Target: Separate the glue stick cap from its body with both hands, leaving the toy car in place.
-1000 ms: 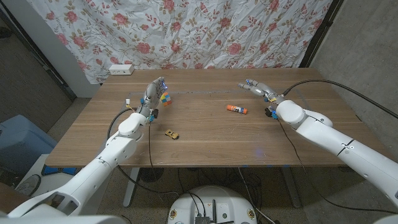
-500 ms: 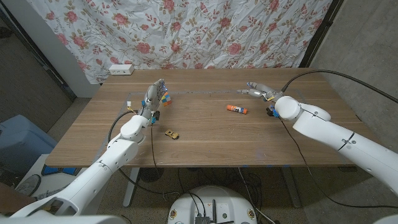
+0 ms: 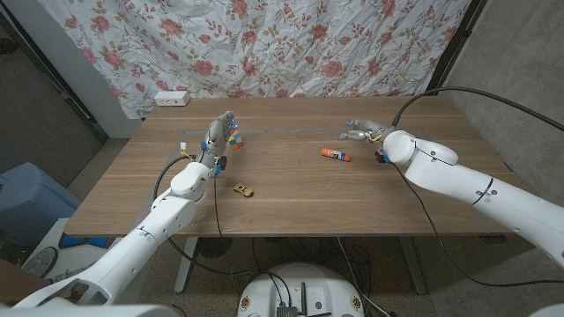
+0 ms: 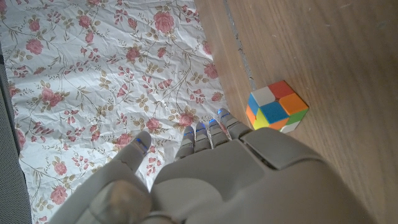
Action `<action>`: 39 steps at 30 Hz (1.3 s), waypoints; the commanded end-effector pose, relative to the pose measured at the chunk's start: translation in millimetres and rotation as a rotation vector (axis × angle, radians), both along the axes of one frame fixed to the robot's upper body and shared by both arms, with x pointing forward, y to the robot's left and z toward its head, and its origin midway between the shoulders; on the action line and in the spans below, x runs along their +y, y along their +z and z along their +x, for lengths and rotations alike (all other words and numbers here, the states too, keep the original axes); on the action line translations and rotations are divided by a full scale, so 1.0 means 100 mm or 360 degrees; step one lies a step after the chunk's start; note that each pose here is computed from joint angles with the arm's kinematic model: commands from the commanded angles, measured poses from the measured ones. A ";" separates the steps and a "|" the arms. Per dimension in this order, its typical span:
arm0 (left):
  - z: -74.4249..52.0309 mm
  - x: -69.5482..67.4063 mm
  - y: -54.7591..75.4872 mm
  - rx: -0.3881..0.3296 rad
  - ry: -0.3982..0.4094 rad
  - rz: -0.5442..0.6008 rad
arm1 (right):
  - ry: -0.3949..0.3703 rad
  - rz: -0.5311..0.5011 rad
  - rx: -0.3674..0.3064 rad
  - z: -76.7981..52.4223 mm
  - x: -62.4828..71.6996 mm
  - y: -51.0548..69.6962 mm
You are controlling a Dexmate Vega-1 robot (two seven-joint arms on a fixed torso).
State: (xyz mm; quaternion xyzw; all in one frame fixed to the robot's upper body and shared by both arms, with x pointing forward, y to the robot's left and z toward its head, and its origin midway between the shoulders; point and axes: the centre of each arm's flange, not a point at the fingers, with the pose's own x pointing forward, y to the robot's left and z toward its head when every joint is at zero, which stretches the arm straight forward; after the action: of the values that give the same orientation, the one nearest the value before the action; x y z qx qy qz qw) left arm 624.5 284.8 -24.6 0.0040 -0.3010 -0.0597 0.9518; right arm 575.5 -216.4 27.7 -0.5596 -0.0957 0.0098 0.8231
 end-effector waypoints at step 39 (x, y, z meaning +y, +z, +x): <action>-0.16 -0.01 -0.09 0.0008 0.0004 -0.0001 | -0.0254 -0.0480 0.0230 0.14 0.53 -0.08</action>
State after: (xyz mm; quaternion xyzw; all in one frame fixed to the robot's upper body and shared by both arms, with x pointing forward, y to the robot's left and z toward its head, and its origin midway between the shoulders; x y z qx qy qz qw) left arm 615.3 284.9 -27.7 0.0068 -0.2973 -0.0609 0.9528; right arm 585.6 -169.4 25.8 -0.6601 0.0009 0.0132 0.7511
